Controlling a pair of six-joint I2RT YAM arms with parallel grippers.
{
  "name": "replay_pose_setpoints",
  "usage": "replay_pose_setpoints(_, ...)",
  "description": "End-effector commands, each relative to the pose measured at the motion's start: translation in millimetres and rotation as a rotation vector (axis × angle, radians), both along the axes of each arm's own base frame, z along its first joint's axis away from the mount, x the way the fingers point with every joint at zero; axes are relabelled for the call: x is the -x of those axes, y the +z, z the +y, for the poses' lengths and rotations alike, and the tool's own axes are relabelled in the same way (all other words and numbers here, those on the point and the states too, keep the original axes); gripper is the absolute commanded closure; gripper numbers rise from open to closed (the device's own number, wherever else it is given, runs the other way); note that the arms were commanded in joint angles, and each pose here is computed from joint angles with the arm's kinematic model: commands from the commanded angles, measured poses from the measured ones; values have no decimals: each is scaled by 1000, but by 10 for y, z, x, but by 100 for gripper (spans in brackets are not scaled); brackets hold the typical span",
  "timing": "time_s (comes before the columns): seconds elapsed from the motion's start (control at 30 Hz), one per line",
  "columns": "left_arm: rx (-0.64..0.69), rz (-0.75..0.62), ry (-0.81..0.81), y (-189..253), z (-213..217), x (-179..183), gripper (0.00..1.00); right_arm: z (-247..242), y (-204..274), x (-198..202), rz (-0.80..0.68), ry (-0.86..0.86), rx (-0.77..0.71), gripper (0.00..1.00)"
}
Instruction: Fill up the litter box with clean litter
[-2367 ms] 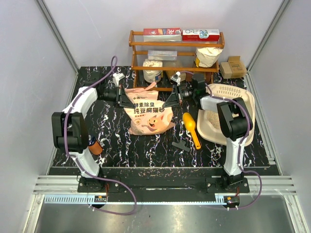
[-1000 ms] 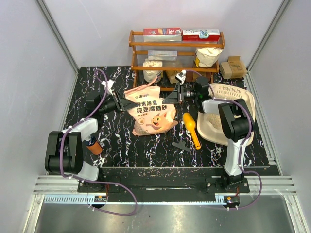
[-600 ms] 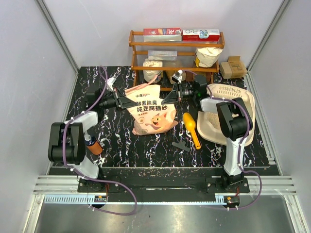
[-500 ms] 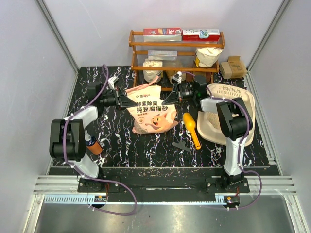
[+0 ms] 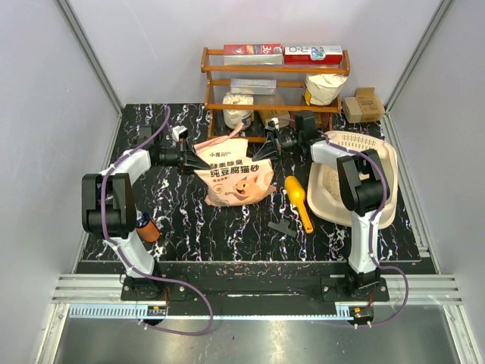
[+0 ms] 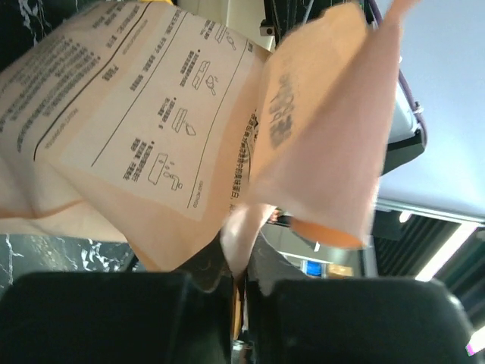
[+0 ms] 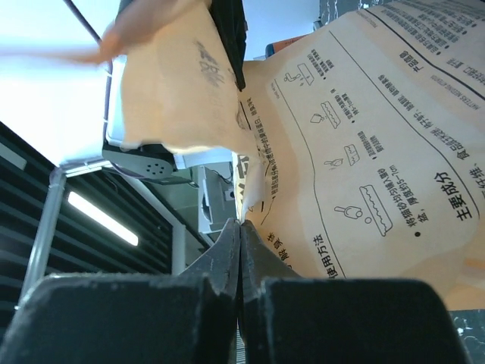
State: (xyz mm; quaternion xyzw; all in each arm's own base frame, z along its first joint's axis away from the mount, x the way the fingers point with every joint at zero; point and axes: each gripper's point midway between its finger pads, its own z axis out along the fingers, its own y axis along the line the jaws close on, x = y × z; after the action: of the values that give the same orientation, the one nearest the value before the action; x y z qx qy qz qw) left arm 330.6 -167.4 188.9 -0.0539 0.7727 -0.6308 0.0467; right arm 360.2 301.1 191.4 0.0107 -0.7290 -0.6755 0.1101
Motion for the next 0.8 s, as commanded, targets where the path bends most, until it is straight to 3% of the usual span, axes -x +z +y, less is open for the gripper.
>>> replay_pose_setpoints(0.0,91,120,5,146,-32,30,84,-103,173,-40,49,16,2,100)
replay_pose_setpoints(0.07,74,84,22,204,-26,-21,73,-84,177,-32,34,20,0,100)
replay_pose_setpoints(0.17,-112,-111,28,234,71,-23,61,-89,144,-14,64,19,11,100)
replay_pose_setpoints(0.2,-194,-268,5,196,125,-42,58,-92,129,-8,69,21,12,100)
replay_pose_setpoints(0.33,-423,-655,89,441,378,-40,50,-95,100,2,89,23,16,100)
replay_pose_setpoints(0.47,-664,-957,122,480,591,-68,45,-94,65,0,104,19,24,100)
replay_pose_setpoints(0.53,-733,-1147,59,603,581,-37,43,-94,56,3,113,15,30,100)
replay_pose_setpoints(0.7,-834,-1700,-244,653,94,-22,41,-94,31,14,151,3,50,100)
replay_pose_setpoints(0.77,-807,-1812,-339,643,-141,4,40,-94,49,15,156,-1,55,100)
